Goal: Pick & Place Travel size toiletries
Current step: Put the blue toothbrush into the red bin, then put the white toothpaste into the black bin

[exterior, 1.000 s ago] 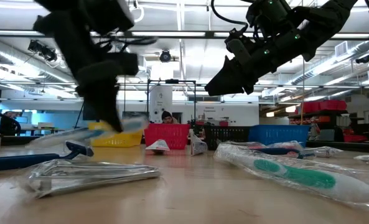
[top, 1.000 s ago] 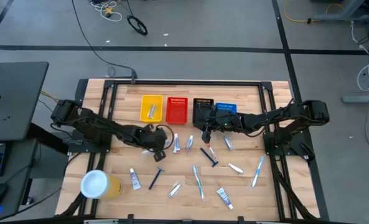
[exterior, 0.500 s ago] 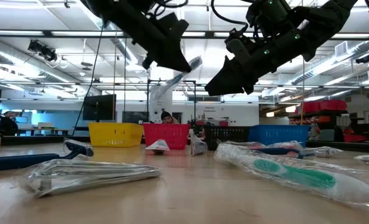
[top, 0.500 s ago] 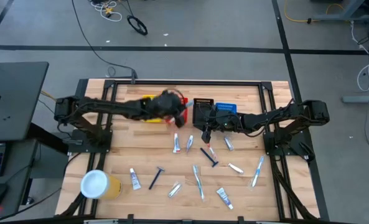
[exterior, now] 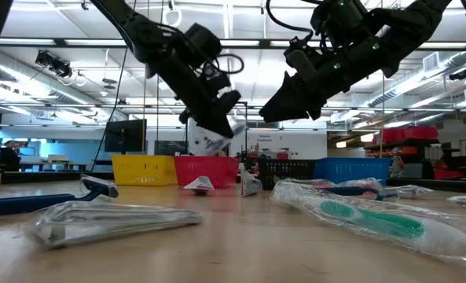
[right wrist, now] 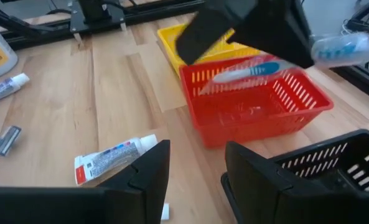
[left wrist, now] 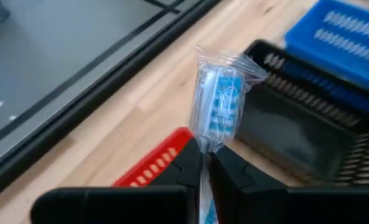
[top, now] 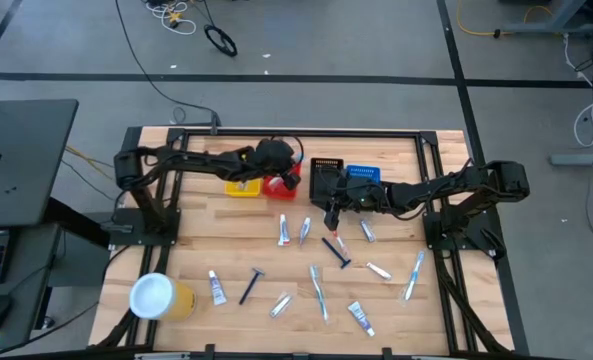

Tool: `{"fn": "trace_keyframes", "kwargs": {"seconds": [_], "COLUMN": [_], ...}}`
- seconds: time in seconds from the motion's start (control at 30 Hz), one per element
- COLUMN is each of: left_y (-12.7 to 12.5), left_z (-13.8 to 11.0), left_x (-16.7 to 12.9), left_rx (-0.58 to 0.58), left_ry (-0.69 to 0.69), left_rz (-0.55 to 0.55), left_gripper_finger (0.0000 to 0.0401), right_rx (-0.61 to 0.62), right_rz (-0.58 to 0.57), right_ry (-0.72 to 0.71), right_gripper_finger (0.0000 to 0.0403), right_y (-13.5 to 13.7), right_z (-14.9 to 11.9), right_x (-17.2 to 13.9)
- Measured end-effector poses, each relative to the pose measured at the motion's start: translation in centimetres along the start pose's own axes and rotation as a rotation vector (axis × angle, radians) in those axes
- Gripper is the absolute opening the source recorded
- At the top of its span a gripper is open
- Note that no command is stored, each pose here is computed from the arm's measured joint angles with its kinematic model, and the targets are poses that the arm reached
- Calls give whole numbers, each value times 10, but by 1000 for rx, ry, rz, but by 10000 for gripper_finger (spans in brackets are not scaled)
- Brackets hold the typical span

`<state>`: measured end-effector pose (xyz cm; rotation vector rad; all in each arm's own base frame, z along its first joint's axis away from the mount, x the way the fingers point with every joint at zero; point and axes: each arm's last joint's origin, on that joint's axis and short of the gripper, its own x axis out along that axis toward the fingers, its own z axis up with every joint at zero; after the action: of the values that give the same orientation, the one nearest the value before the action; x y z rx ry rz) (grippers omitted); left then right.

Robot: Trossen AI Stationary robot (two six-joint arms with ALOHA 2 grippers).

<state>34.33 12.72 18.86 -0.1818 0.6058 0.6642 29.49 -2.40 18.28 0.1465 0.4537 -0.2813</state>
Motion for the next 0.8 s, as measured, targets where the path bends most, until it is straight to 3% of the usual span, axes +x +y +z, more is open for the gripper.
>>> {"fn": "trace_keyframes", "kwargs": {"seconds": [0.27,0.8], "left_y": [8,9], "left_z": [-13,-14], "left_x": [19,19], "left_rx": [-49,2], "left_ry": [71,83], "left_rz": [-17,-6], "left_gripper_finger": [41,120], "right_rx": [-5,-33], "right_rz": [1,2], "right_ry": [-3,-10], "right_gripper_finger": [165,165], "right_y": [0,0], "right_z": [0,1], "right_x": [0,0]}}
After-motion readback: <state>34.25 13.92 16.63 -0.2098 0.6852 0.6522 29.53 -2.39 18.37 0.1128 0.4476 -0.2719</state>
